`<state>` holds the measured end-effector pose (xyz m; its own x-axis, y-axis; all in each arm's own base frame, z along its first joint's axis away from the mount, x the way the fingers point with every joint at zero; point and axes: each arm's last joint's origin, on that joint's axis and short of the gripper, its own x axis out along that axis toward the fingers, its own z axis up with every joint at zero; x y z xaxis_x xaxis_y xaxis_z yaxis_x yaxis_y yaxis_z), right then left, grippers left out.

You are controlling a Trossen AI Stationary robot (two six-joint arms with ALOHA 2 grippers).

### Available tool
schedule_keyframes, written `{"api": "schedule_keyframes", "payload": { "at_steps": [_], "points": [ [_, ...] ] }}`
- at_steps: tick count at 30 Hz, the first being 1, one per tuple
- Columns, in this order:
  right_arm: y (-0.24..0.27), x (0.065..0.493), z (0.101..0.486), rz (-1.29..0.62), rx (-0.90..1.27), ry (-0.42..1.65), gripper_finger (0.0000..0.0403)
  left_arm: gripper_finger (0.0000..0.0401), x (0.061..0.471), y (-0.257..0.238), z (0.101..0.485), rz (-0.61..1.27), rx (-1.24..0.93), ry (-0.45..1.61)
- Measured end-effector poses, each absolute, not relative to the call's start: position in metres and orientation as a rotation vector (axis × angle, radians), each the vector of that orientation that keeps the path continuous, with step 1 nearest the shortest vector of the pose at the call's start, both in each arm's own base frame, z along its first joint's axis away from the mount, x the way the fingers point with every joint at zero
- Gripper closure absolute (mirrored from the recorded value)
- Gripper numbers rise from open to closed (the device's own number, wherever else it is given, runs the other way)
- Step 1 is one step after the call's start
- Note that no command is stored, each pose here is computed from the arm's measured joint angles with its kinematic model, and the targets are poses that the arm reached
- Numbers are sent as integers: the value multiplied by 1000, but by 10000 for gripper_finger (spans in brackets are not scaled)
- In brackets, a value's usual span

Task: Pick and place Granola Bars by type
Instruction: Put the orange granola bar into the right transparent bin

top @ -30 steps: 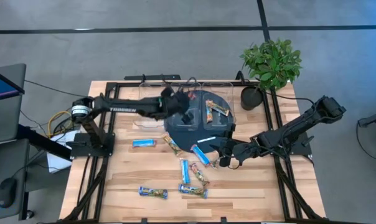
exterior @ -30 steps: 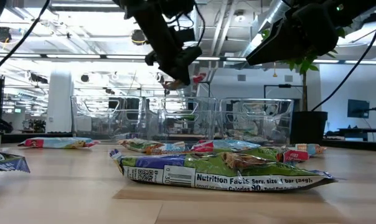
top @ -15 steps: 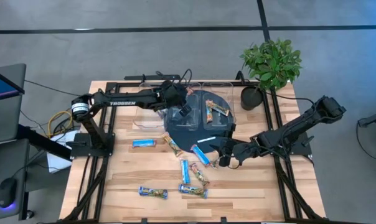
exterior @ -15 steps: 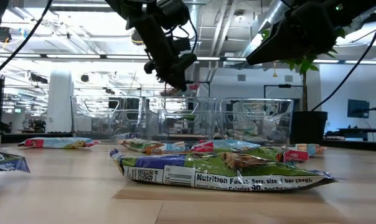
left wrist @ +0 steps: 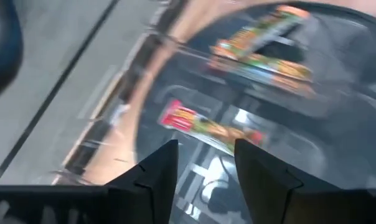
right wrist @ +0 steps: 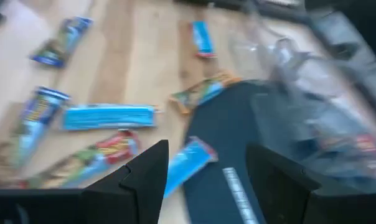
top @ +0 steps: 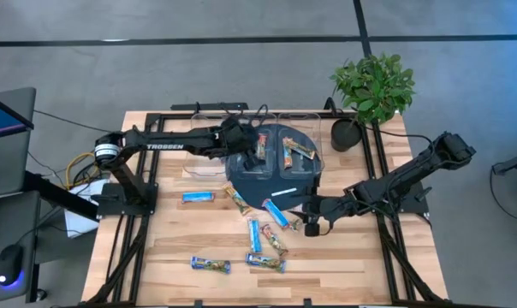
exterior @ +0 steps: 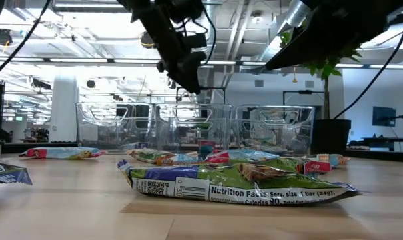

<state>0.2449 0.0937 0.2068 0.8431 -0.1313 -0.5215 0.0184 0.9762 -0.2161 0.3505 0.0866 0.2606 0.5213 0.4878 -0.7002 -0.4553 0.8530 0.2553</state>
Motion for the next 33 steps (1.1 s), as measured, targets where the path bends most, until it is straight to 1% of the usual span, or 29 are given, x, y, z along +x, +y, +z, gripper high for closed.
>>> {"api": "schedule_keyframes", "payload": {
  "at_steps": [5,9,12,15,18,24,29,33],
  "points": [
    [98,251,193,-100,-104,593,198,264,339,50,269,417,79,940],
    [103,260,177,-58,-77,636,198,271,324,15,271,355,39,1042],
    [108,266,169,-27,-90,672,198,276,309,-15,270,329,39,1148],
    [115,267,163,24,-177,726,198,279,295,-45,267,359,98,1218],
    [119,262,160,59,-264,779,198,280,285,-74,263,386,153,1195],
    [114,249,164,70,-267,879,198,280,264,-119,252,440,176,1100],
    [113,240,159,87,-286,970,198,280,251,-142,250,491,151,997],
    [110,234,149,104,-297,1010,198,280,247,-149,250,518,128,942]
  ]
}}
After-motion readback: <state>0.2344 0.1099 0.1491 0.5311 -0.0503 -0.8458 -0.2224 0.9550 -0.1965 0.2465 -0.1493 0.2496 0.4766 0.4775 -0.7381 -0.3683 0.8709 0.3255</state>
